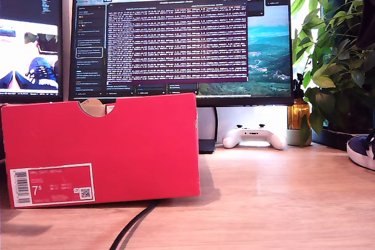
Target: Pack the blue shoes by picking the first shoe and placing it inside the red shoebox, left side, then picking and rotating the second shoe and placing it in the shoebox
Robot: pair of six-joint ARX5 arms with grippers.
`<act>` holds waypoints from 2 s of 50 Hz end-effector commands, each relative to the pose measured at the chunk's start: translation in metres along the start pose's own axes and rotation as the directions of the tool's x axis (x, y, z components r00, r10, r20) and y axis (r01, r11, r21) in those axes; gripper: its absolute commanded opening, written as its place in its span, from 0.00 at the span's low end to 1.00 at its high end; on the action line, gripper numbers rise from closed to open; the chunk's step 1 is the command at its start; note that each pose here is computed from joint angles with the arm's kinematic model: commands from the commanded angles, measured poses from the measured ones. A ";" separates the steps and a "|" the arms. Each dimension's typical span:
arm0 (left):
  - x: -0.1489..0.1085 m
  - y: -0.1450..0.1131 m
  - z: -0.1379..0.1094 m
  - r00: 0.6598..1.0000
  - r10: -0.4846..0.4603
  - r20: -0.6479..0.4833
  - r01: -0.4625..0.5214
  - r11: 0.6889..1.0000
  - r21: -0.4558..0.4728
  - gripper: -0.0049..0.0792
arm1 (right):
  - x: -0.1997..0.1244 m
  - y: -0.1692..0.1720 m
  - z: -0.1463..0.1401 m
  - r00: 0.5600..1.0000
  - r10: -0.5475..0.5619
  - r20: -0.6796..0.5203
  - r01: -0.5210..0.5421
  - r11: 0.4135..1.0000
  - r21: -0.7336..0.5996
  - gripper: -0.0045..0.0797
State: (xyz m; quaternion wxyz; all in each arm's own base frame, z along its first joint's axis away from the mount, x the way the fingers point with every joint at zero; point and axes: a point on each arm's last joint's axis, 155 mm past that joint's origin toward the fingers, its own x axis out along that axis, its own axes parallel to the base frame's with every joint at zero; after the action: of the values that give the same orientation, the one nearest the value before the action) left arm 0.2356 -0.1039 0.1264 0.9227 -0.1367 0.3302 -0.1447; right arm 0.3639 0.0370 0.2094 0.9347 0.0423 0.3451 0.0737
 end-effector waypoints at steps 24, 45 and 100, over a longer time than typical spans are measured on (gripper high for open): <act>0.015 0.005 -0.027 0.992 0.113 0.063 -0.110 0.993 -0.051 0.04 | -0.005 -0.001 0.010 0.999 -0.019 0.031 0.020 0.999 -0.029 0.05; 0.026 0.018 -0.044 0.978 0.161 0.131 -0.154 0.986 -0.059 0.04 | -0.005 -0.003 -0.002 1.000 -0.025 -0.019 0.025 0.999 -0.021 0.05; 0.059 0.008 -0.030 0.977 0.065 0.201 -0.069 0.998 0.013 0.03 | -0.011 -0.005 -0.063 0.965 -0.032 -0.261 0.042 0.999 0.034 0.12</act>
State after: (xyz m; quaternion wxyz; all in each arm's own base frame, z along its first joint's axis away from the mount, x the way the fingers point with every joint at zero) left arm 0.2618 -0.1215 0.0709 0.9570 -0.1329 0.2384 -0.0981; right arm 0.3139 0.0308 0.1634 0.8803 0.0443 0.4694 0.0533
